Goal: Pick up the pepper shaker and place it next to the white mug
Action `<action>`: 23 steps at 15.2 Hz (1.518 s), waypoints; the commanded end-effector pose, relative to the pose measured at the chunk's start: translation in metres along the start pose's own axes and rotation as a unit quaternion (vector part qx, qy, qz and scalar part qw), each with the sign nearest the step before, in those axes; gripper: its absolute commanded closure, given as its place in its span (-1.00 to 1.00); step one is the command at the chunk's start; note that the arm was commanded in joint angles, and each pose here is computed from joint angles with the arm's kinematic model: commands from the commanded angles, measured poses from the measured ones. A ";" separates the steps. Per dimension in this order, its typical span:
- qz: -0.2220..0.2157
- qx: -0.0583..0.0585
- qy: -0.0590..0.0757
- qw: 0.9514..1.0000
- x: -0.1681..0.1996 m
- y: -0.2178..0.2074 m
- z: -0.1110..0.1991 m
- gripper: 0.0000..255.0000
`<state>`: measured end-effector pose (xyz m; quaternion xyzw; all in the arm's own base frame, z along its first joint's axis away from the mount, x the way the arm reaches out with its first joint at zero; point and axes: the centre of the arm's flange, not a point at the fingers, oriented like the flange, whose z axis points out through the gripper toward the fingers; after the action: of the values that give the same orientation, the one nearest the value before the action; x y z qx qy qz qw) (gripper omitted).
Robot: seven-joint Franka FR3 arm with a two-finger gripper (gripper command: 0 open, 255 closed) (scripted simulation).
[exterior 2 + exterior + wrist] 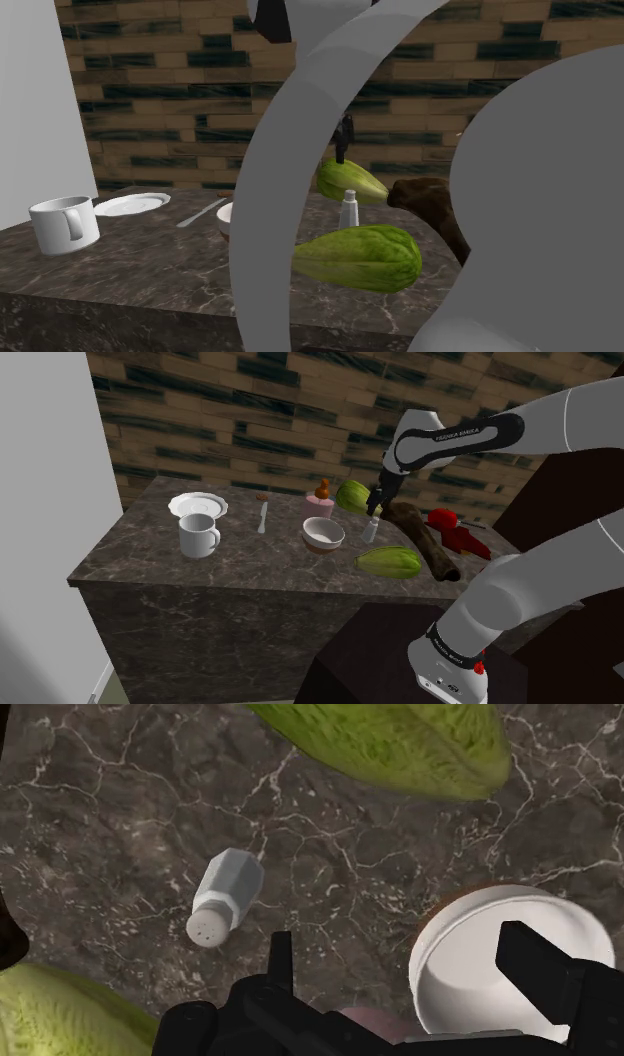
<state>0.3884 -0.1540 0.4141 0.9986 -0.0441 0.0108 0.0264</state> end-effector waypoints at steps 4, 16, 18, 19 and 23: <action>0.003 -0.013 -0.002 1.000 0.019 0.045 0.043 -1.00; 0.007 -0.024 -0.003 1.000 0.036 0.089 0.115 -1.00; 0.007 -0.024 -0.003 1.000 0.036 0.089 0.118 -1.00; 0.007 -0.024 -0.003 1.000 0.036 0.089 0.118 -1.00; 0.007 -0.024 -0.003 1.000 0.036 0.090 0.118 -1.00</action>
<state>0.4182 -0.2524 0.3018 0.9974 -0.0514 0.0064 0.0498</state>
